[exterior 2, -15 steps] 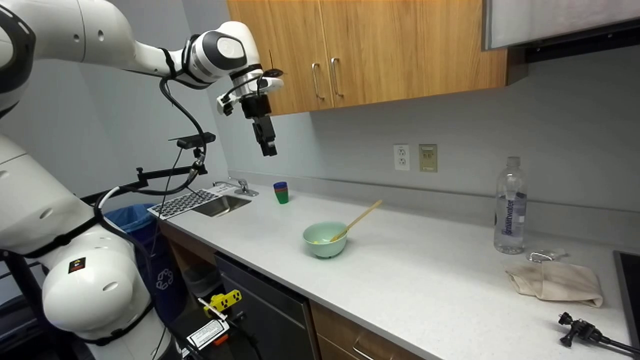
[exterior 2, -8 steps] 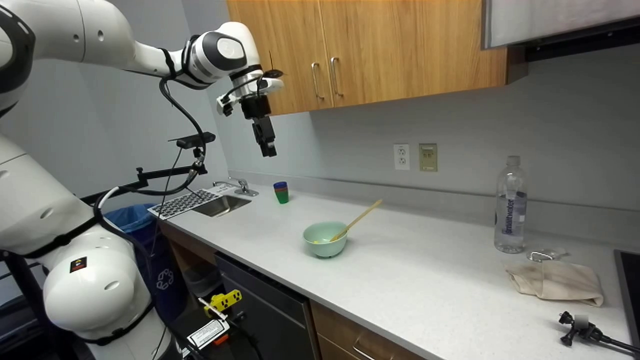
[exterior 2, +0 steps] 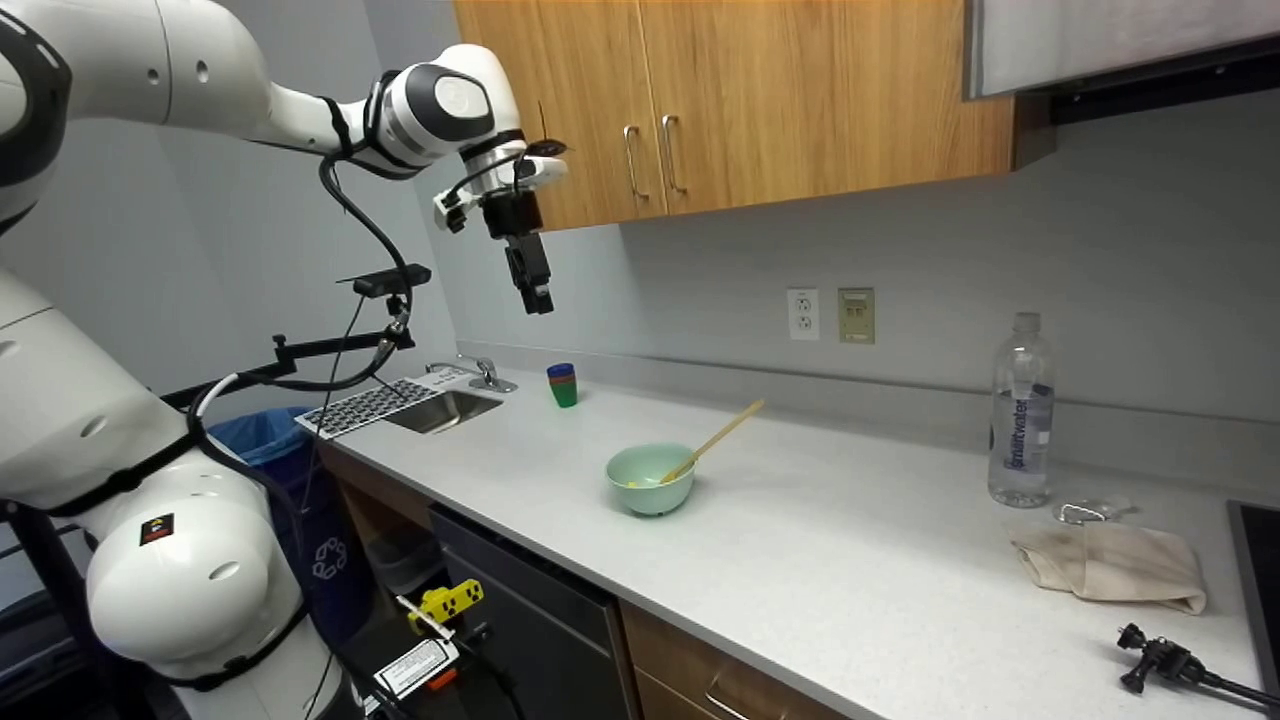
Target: Stir the contents of the blue bowl
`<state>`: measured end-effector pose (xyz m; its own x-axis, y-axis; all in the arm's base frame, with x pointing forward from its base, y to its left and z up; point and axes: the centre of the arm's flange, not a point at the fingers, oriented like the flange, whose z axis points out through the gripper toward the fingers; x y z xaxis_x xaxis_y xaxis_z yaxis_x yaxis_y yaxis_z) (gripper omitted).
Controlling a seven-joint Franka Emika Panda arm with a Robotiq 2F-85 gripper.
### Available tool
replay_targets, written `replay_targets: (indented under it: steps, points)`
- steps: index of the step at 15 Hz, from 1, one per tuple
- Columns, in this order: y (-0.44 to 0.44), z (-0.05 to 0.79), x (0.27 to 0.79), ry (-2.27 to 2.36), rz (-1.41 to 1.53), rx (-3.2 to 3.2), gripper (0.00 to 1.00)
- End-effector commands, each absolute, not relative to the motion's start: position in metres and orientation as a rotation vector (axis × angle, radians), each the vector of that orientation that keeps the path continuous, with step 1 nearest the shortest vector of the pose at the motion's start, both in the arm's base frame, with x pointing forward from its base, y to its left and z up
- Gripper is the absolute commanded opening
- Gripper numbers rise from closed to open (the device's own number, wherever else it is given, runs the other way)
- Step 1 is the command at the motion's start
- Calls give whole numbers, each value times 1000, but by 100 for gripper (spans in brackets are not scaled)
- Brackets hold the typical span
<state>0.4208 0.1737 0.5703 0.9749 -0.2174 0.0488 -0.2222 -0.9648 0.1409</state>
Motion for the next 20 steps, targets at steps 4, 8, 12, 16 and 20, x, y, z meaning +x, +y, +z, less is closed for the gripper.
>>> replay_targets:
  steps: [4,8,12,16,20]
  points:
    - [170,546,434,-459,70,2936,100]
    - [166,512,453,-607,159,2906,100]
    - [154,485,480,-713,311,2811,100]
    - [152,483,478,-692,270,2817,100]
    - [155,484,483,-717,316,2803,100]
